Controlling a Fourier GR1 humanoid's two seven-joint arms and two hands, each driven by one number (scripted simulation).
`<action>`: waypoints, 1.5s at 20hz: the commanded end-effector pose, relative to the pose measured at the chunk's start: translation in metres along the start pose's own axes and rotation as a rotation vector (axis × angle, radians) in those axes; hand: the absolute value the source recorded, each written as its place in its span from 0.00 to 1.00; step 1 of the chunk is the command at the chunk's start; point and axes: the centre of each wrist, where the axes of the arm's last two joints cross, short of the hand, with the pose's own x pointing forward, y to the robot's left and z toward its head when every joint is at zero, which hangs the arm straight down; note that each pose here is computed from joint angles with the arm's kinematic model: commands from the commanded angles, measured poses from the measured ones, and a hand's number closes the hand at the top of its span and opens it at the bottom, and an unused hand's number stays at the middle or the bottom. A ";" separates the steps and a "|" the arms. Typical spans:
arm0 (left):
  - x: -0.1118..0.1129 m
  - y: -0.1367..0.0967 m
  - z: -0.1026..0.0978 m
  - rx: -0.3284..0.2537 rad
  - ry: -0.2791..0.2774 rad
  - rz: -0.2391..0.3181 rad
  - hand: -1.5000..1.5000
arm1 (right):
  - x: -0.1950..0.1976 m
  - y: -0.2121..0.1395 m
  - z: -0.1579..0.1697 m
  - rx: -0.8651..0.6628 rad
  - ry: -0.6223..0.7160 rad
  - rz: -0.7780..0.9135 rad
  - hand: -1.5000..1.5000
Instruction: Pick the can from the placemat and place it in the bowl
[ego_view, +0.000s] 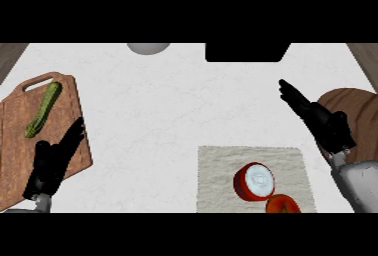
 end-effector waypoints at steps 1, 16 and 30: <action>-0.005 0.000 0.011 0.003 -0.068 0.056 0.50 | 0.000 0.022 -0.003 -0.091 0.012 -0.064 0.00; 0.057 0.004 -0.006 -0.032 -0.420 0.412 0.50 | 0.013 0.025 0.064 -0.840 0.263 0.185 0.00; 0.075 0.006 -0.024 -0.074 -0.455 0.407 0.50 | 0.079 0.021 0.039 0.080 0.899 0.471 0.00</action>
